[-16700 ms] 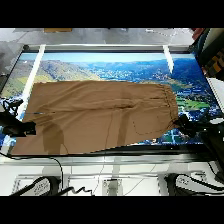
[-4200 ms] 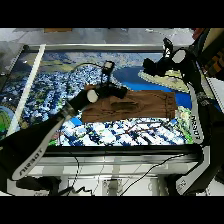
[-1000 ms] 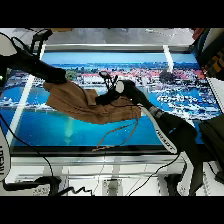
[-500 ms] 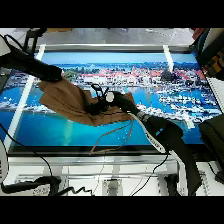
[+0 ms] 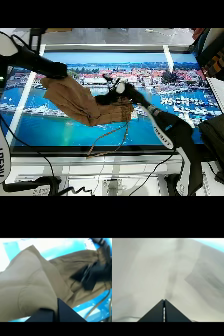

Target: Fold the clothes and pants, and hang the long-sleeved shirts on hangers.

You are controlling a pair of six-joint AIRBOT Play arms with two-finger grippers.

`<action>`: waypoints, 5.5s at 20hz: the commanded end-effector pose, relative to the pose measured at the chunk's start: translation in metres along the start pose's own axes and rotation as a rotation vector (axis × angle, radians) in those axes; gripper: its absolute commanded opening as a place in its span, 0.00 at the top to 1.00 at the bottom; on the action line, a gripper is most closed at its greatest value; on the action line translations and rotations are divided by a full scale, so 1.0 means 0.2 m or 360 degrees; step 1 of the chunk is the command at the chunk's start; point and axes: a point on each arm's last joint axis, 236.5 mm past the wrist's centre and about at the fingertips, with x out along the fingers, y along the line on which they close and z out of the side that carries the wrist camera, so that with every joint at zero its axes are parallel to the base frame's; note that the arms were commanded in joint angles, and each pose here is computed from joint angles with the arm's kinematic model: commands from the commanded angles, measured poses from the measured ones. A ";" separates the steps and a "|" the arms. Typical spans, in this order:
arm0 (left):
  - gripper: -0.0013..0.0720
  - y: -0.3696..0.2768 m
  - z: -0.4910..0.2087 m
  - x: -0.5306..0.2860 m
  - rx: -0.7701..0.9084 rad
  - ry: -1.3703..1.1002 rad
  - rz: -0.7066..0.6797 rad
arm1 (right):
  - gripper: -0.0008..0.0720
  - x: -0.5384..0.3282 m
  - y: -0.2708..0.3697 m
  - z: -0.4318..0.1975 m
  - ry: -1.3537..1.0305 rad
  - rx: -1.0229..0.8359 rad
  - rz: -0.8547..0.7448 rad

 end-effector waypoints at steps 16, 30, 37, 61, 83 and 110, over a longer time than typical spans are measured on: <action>0.96 -1.15 0.00 0.99 -0.0117 0.0027 -0.0713 | 0.94 -0.68 -0.86 0.11 -0.0058 0.0407 -0.0206; 0.03 -0.87 0.17 0.92 0.0059 -0.0168 -0.0620 | 0.95 -1.00 -1.32 -0.10 0.0039 0.0393 -0.0226; 0.03 -0.76 0.26 0.80 0.0025 -0.0255 -0.0587 | 0.70 -0.99 -1.04 -0.26 -0.0051 0.0618 0.0700; 0.03 -0.53 0.30 0.56 0.0178 -0.0298 -0.0437 | 0.95 -0.23 -0.21 -0.03 0.0032 0.0564 0.0682; 0.03 -0.55 0.36 -0.60 0.0418 -0.0822 -0.0206 | 0.95 -3.30 -1.52 -1.06 -0.1012 0.1464 -0.1337; 0.03 -0.55 0.36 -0.60 0.0419 -0.0822 -0.0206 | 0.95 -3.43 -1.47 -1.90 -0.0866 0.2255 -0.1371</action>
